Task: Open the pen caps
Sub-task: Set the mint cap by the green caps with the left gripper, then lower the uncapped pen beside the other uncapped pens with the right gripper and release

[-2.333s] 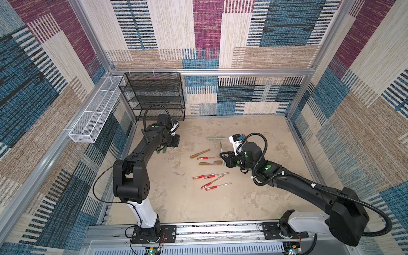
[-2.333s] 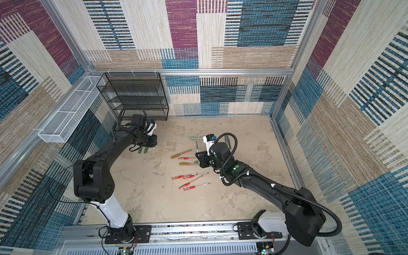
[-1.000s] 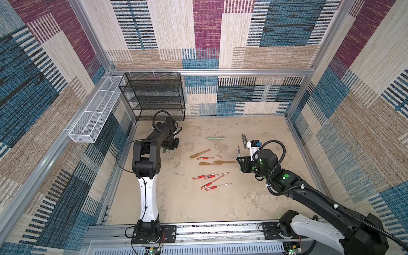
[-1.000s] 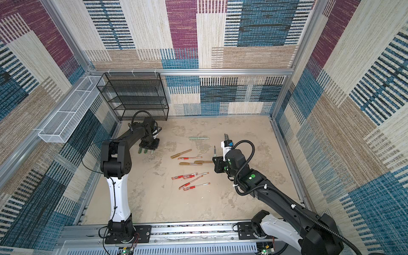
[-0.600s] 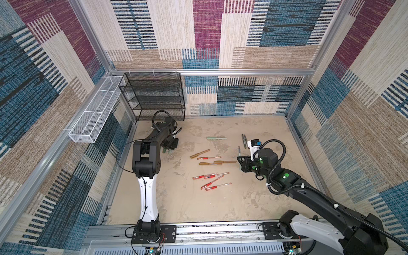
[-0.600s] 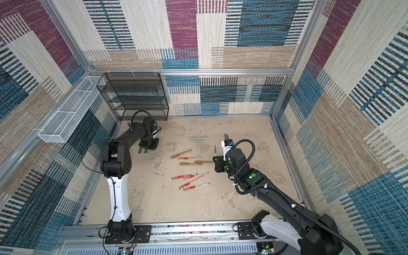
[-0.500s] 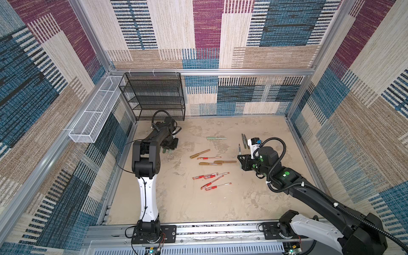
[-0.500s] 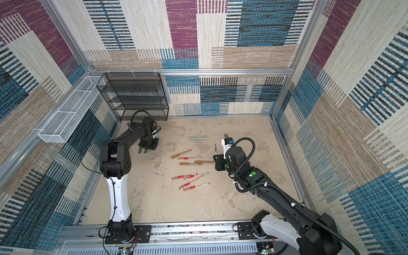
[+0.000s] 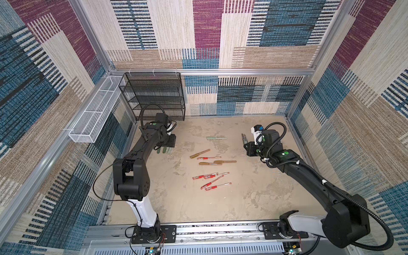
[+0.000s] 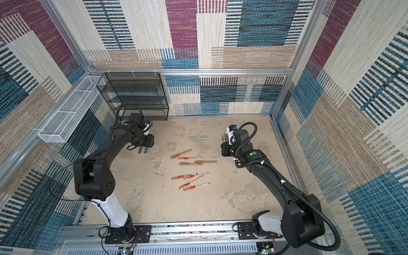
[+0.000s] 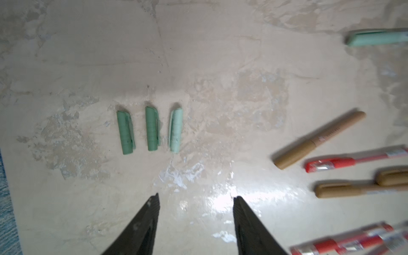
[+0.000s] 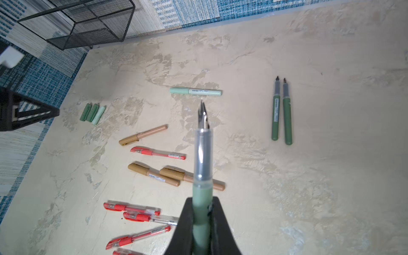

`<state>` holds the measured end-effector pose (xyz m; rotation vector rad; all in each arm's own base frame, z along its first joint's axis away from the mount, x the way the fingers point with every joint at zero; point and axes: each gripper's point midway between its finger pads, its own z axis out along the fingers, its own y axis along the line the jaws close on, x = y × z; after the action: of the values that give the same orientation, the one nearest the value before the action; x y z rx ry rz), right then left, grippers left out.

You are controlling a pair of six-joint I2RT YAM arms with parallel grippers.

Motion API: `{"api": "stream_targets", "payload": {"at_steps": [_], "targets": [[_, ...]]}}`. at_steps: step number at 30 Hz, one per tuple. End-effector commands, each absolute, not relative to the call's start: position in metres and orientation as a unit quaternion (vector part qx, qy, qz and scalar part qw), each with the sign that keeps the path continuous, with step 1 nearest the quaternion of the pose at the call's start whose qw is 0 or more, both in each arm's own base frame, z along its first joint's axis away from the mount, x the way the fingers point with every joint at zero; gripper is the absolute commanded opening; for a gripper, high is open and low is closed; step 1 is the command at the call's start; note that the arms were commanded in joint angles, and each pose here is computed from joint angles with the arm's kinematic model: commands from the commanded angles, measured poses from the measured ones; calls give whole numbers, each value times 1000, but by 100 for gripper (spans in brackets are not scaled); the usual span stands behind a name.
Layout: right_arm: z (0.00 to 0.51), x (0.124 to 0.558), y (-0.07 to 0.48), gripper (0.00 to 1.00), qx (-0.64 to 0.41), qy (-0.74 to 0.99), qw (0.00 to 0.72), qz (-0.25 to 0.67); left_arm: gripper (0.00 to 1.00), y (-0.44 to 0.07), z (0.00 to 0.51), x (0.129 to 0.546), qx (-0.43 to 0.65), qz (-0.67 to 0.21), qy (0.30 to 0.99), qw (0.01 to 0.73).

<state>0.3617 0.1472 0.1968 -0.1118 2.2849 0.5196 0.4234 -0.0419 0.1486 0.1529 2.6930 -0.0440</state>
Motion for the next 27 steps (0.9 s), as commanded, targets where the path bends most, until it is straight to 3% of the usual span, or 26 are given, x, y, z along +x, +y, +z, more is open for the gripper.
{"api": "stream_targets", "payload": {"at_steps": [1, 13, 21, 27], "targets": [[197, 373, 140, 0, -59, 902, 382, 195, 67, -50, 170, 417, 58, -45, 960, 271], [169, 432, 93, 0, -60, 925, 351, 129, 86, -58, 213, 368, 89, -79, 911, 395], [134, 463, 62, 0, -58, 941, 324, 77, 95, -47, 219, 356, 37, -138, 895, 422], [102, 482, 56, 0, -47, 951, 295, 83, 97, -36, 221, 356, 24, -131, 892, 433]]}}
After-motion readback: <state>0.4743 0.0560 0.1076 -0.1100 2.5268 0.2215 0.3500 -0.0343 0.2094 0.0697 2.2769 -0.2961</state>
